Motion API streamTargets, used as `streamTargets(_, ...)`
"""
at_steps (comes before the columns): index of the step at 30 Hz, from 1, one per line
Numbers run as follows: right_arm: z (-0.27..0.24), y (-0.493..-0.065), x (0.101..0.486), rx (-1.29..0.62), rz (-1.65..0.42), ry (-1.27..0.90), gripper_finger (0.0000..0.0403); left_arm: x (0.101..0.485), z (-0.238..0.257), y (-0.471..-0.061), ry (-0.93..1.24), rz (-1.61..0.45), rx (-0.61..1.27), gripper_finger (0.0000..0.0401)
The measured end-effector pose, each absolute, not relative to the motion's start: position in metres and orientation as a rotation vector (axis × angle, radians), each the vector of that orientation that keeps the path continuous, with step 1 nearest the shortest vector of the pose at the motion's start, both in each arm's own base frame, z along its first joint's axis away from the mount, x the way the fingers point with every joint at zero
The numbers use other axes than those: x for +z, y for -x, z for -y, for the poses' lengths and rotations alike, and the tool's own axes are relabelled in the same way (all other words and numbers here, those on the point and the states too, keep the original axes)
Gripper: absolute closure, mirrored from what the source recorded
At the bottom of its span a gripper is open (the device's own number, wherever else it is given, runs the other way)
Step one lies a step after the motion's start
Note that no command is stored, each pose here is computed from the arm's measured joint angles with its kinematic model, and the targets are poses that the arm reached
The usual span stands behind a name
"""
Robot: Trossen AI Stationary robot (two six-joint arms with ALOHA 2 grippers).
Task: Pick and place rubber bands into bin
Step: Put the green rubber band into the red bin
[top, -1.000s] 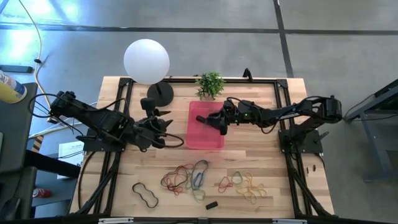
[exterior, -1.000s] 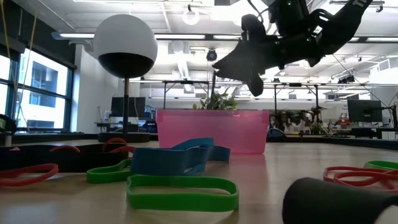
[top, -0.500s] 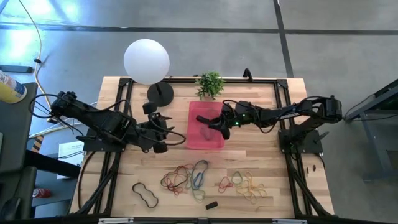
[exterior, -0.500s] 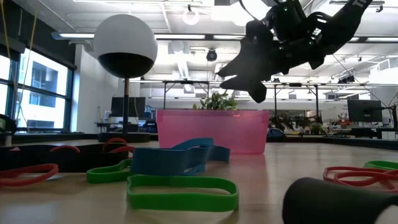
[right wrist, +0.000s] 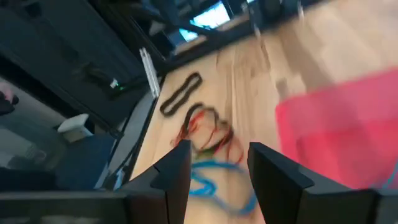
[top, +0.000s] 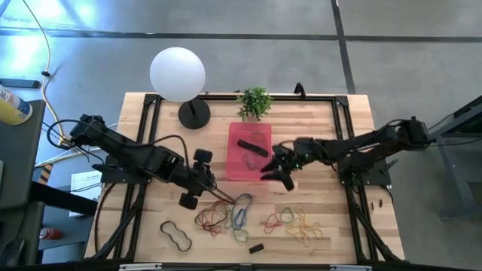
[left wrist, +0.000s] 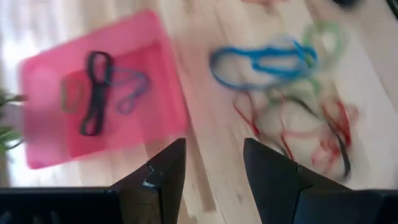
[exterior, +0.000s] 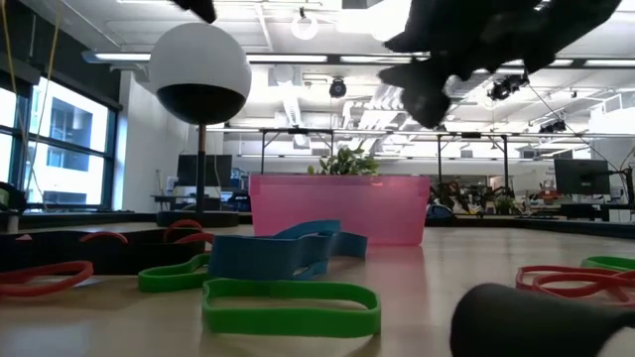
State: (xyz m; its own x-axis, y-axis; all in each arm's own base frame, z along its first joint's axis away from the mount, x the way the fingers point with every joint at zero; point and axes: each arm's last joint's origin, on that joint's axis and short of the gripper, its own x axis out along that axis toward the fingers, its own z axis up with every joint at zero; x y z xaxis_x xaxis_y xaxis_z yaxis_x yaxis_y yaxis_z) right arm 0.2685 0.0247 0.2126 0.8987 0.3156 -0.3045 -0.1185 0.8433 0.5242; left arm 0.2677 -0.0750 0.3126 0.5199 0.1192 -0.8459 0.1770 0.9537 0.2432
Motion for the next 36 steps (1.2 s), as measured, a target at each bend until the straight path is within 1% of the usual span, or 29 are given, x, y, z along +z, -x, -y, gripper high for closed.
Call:
streamTargets(5, -0.063, -0.254, 0.203, 0.129, -0.536, -0.593, 0.0258, 0.306, 0.075, -0.264, -0.408, -1.114, -0.095, 0.0251)
streamTargets(7, -0.078, -0.248, 0.199, 0.074, -0.573, -0.633, 0.0258, 0.304, 0.074, -0.264, -0.436, -1.109, -0.108, 0.0251)
streamTargets(10, -0.098, -0.238, 0.195, -0.009, -0.594, -0.678, 0.0258, 0.295, 0.073, -0.263, -0.499, -1.133, -0.099, 0.0251)
streamTargets(14, -0.117, -0.227, 0.194, -0.093, -0.558, -0.687, 0.0258, 0.278, 0.071, -0.261, -0.537, -1.156, -0.072, 0.0251)
streamTargets(18, -0.127, -0.217, 0.189, -0.147, -0.583, -0.671, 0.0259, 0.268, 0.072, -0.260, -0.461, -1.174, -0.078, 0.0251)
streamTargets(21, -0.131, -0.208, 0.183, -0.144, -0.670, -0.635, 0.0259, 0.265, 0.078, -0.259, -0.382, -1.166, -0.070, 0.0251)
streamTargets(27, -0.135, -0.189, 0.169, -0.153, -0.874, -0.558, 0.0259, 0.271, 0.092, -0.268, -0.318, -1.000, 0.007, 0.0251)
streamTargets(31, -0.135, -0.183, 0.166, -0.170, -0.925, -0.490, 0.0259, 0.275, 0.095, -0.274, -0.287, -0.921, 0.016, 0.0251)
streamTargets(36, -0.134, -0.182, 0.164, -0.134, -0.945, -0.398, 0.0259, 0.276, 0.094, -0.275, -0.223, -0.897, 0.074, 0.0251)
